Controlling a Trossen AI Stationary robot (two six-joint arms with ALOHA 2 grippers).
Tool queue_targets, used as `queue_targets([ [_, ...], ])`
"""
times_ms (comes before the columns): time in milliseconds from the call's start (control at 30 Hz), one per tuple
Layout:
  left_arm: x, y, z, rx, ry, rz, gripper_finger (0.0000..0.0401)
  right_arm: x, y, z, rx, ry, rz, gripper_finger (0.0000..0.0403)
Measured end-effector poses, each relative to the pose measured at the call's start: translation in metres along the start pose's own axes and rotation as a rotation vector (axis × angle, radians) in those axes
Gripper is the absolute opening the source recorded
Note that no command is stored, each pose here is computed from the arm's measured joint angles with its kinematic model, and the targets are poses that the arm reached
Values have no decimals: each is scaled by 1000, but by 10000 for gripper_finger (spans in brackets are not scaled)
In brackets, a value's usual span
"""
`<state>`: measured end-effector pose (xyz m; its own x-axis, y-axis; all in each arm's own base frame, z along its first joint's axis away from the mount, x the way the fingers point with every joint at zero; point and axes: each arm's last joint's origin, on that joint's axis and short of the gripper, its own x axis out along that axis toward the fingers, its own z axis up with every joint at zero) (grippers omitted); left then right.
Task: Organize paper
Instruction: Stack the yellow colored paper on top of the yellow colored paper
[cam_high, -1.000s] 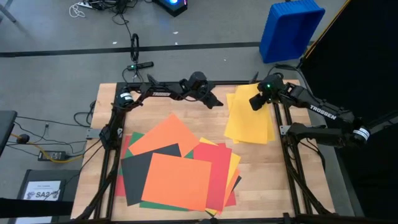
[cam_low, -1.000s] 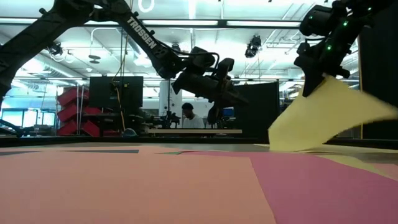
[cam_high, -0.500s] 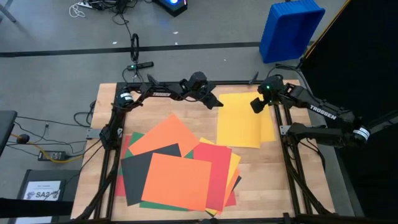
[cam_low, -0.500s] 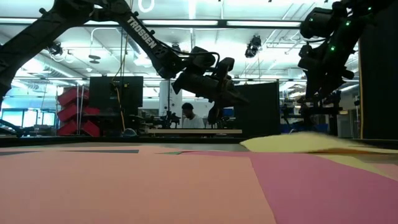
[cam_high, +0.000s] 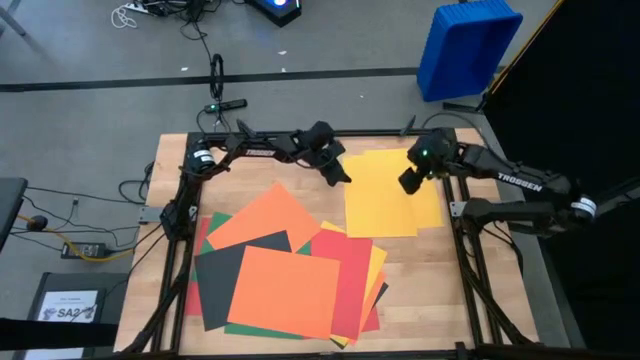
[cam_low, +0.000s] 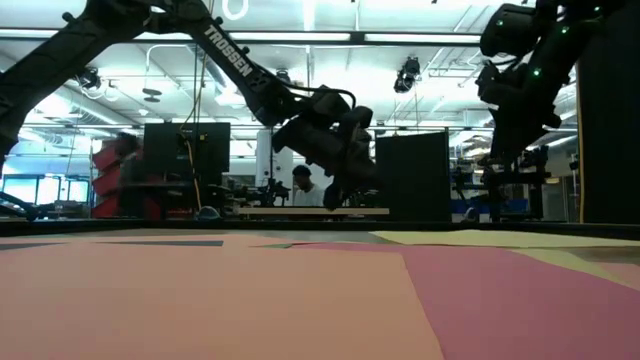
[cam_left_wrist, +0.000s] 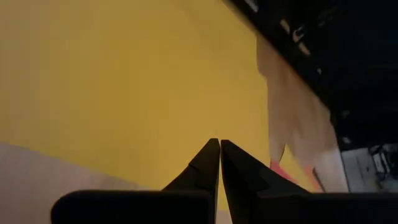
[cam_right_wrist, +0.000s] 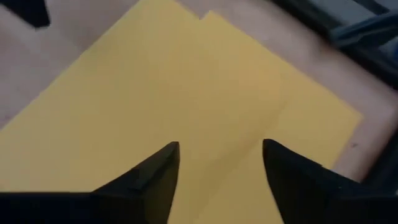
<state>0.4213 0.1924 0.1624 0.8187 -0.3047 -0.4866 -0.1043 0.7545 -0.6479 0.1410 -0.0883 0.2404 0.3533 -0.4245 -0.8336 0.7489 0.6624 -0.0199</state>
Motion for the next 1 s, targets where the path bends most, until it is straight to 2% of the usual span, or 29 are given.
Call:
queue_targets([
  [233,9,-8,-15,70,97,110,0,17,31,-40,-55,102,79,67],
  [333,9,-15,-14,110,159,192,0,16,39,-47,-26,109,98,14],
  [500,4,-34,-6,231,289,427,0,15,40,-49,183,111,53,14],
  [600,2,-45,-1,298,321,500,0,17,36,-53,222,158,-16,4],
  [700,4,-53,2,337,325,515,0,19,34,-55,226,179,-66,5],
  [867,10,-62,-2,365,330,511,0,22,35,-55,279,192,-85,4],
  [1000,17,-68,-6,388,335,532,0,27,33,-58,346,239,-165,2],
])
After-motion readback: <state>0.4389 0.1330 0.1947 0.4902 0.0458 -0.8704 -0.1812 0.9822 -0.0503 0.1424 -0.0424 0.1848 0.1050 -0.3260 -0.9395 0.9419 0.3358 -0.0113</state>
